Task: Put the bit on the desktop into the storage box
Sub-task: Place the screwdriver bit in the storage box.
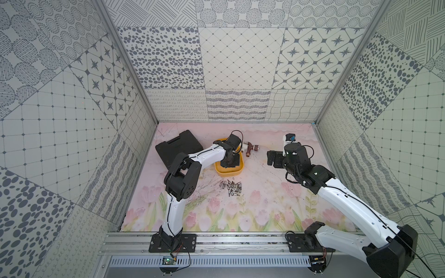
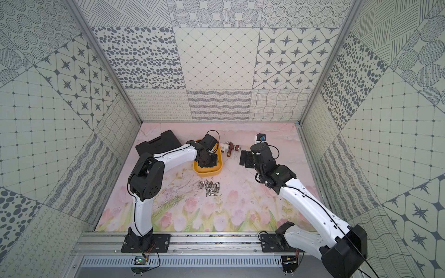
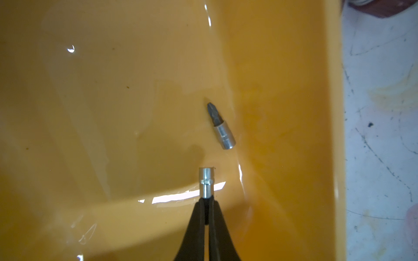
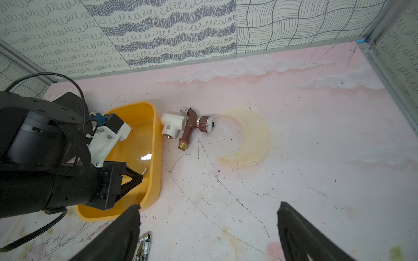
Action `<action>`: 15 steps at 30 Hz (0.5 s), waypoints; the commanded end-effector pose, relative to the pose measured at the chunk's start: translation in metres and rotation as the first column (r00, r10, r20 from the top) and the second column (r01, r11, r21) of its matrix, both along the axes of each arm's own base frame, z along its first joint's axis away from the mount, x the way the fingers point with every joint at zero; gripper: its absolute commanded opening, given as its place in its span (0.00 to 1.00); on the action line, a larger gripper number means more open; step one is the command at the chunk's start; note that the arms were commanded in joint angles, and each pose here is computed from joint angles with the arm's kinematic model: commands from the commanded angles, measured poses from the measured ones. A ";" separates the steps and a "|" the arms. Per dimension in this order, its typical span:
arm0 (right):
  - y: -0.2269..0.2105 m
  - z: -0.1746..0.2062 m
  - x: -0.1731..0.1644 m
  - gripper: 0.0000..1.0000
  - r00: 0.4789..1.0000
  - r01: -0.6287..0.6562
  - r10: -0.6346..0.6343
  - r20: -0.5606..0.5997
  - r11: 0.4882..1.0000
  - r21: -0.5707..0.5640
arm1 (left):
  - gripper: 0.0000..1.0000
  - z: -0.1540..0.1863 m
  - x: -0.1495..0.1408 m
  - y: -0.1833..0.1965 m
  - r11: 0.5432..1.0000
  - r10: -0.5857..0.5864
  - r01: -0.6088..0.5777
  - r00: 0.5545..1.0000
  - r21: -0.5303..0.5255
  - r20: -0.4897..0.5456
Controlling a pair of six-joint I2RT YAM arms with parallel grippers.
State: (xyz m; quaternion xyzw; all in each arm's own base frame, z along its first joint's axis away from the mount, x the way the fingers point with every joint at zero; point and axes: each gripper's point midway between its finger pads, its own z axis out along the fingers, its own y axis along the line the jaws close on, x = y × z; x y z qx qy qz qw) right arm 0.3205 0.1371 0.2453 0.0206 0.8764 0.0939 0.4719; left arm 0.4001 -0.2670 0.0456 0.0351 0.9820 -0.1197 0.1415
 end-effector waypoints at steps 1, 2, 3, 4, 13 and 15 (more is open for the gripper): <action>0.006 0.011 0.004 0.97 0.999 -0.029 0.028 0.036 0.999 0.023 | 0.06 0.011 0.006 0.007 1.000 0.026 -0.026 0.999 -0.002 0.026; 0.007 0.011 0.004 0.97 0.999 -0.037 0.036 0.036 0.999 0.021 | 0.08 0.013 0.006 0.007 1.000 0.029 -0.029 0.999 -0.006 0.031; 0.008 0.011 0.004 0.97 0.998 -0.044 0.043 0.036 0.999 0.016 | 0.10 0.015 0.006 0.007 1.000 0.029 -0.029 0.999 -0.009 0.037; 0.008 0.011 0.004 0.97 0.998 -0.050 0.049 0.036 0.999 0.014 | 0.11 0.017 0.005 0.007 0.999 0.030 -0.029 0.999 -0.013 0.040; 0.027 0.010 -0.002 0.97 0.982 -0.187 0.187 0.022 0.982 0.000 | 0.35 0.047 -0.002 0.005 0.997 0.011 -0.004 0.996 -0.081 0.087; 0.034 0.010 -0.004 0.97 0.974 -0.227 0.227 0.017 0.974 0.007 | 0.40 0.055 -0.005 0.008 0.996 0.012 -0.002 0.995 -0.094 0.101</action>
